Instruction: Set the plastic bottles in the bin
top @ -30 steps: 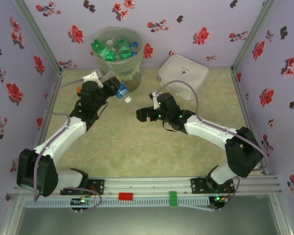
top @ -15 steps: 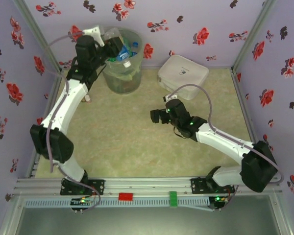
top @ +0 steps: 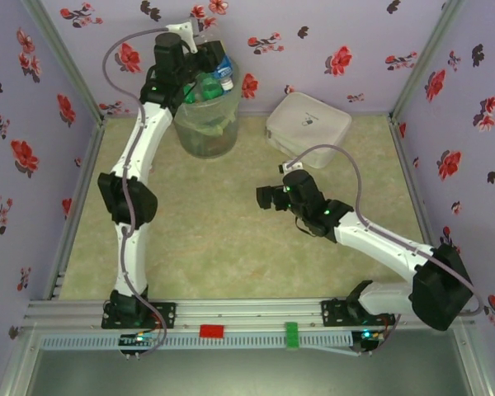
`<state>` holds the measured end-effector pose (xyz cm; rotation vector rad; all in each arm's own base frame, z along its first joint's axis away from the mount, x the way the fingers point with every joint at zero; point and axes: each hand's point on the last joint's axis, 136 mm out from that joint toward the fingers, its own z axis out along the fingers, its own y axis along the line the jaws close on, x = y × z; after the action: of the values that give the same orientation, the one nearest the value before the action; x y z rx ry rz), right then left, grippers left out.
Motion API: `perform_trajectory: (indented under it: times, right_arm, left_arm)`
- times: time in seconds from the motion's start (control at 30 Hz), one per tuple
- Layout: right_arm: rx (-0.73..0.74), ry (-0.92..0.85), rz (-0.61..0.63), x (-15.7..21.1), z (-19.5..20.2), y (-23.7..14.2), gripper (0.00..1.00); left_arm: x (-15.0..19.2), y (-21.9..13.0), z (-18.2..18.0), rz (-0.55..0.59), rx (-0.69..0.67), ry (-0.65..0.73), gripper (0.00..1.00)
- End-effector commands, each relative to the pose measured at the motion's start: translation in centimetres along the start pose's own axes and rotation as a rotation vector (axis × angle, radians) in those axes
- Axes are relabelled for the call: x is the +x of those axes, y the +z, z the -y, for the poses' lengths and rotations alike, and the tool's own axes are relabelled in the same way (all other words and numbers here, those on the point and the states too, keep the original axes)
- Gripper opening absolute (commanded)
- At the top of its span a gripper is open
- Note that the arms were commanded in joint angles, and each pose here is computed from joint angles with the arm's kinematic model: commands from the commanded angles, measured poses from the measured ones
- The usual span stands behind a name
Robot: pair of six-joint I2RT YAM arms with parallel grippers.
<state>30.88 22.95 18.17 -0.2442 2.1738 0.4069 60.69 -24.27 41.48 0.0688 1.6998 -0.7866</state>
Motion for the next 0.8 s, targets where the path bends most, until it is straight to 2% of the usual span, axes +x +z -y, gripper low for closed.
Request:
perform_trajectory:
  times: [0.0,0.23,0.37,0.4,0.43,0.47,0.5,0.77]
  right_arm:
    - [0.025,0.004,0.045,-0.8,0.7,-0.5,1.00]
    - [0.026,0.001,0.047,-0.7,0.6,-0.1,1.00]
    - [0.022,-0.004,0.041,-0.8,0.4,0.3,1.00]
    - [0.022,-0.007,0.040,-0.9,0.3,0.4,1.00]
    - [0.023,-0.009,0.036,-0.9,0.3,0.5,1.00]
    - [0.024,-0.011,0.034,-0.9,0.3,0.6,1.00]
    - [0.024,-0.012,0.032,-0.9,0.3,0.7,1.00]
    - [0.026,-0.012,0.040,-1.1,0.2,0.7,1.00]
  left_arm:
    - [0.0,0.5,-1.4,0.008,-0.050,0.063,0.35]
    - [3.0,1.3,-3.7,-0.073,-0.143,0.157,0.37]
    - [3.6,1.2,-4.1,-0.099,-0.173,0.204,0.46]
    - [3.6,1.1,-4.2,-0.100,-0.180,0.207,0.53]
    - [3.5,1.0,-4.3,-0.103,-0.188,0.211,0.64]
    - [3.4,0.9,-4.2,-0.104,-0.196,0.216,0.77]
    - [3.1,0.6,-4.4,-0.104,-0.214,0.217,0.98]
    - [-1.5,-3.6,-2.6,-0.032,-0.274,0.229,1.00]
